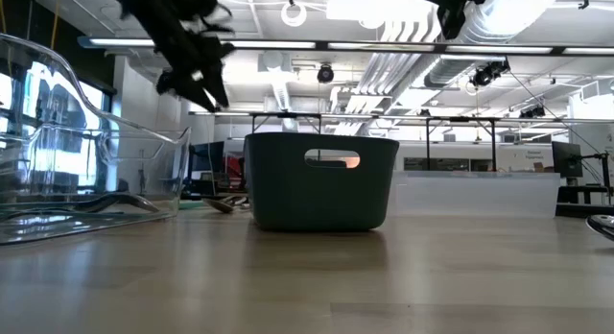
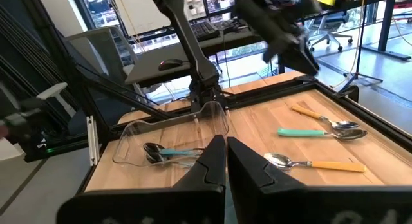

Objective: Sort silverware by color (type)
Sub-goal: Put the light blue spoon into the blue bin

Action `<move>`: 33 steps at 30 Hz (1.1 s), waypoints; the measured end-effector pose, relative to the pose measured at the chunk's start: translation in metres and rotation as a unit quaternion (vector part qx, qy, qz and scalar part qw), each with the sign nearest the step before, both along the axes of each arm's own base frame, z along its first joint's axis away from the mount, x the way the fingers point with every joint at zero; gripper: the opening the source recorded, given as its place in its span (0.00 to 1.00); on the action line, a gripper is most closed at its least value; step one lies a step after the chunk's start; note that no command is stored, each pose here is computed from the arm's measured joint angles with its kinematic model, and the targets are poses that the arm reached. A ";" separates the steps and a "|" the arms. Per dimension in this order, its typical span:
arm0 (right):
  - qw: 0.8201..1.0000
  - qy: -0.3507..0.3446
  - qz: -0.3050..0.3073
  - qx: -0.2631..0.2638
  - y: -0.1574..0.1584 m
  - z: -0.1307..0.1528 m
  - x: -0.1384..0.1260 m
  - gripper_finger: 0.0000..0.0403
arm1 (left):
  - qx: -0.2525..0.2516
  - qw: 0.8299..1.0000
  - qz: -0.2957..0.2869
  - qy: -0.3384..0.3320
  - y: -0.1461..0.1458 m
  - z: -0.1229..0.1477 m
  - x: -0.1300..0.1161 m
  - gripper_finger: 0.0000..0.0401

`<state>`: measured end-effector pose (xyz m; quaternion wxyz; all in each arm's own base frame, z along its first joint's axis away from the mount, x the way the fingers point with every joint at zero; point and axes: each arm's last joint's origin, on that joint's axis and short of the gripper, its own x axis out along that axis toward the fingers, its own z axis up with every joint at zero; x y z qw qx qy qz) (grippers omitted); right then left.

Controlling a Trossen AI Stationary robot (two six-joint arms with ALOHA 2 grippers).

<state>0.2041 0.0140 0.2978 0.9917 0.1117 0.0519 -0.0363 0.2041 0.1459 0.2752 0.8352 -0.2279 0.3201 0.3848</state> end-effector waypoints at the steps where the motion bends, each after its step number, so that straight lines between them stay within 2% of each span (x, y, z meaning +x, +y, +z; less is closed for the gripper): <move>1: 1.000 0.002 0.000 0.003 0.000 0.000 0.000 0.00 | -0.013 1.000 -0.003 0.010 0.009 -0.006 0.004 0.40; 8: 0.999 0.027 -0.001 0.022 0.000 -0.005 -0.001 0.00 | -0.090 0.992 0.020 0.087 0.062 -0.059 0.024 0.40; 16: 0.998 0.056 -0.005 0.023 0.000 -0.011 -0.002 0.00 | -0.136 0.979 0.015 0.150 0.083 -0.111 0.040 0.40; 25: 0.997 0.071 -0.011 0.030 -0.001 -0.014 -0.003 0.00 | -0.154 0.971 0.014 0.180 0.089 -0.138 0.046 0.40; 33: 0.997 0.074 -0.028 0.026 -0.002 -0.015 -0.003 0.00 | -0.155 0.971 0.014 0.184 0.089 -0.140 0.047 0.38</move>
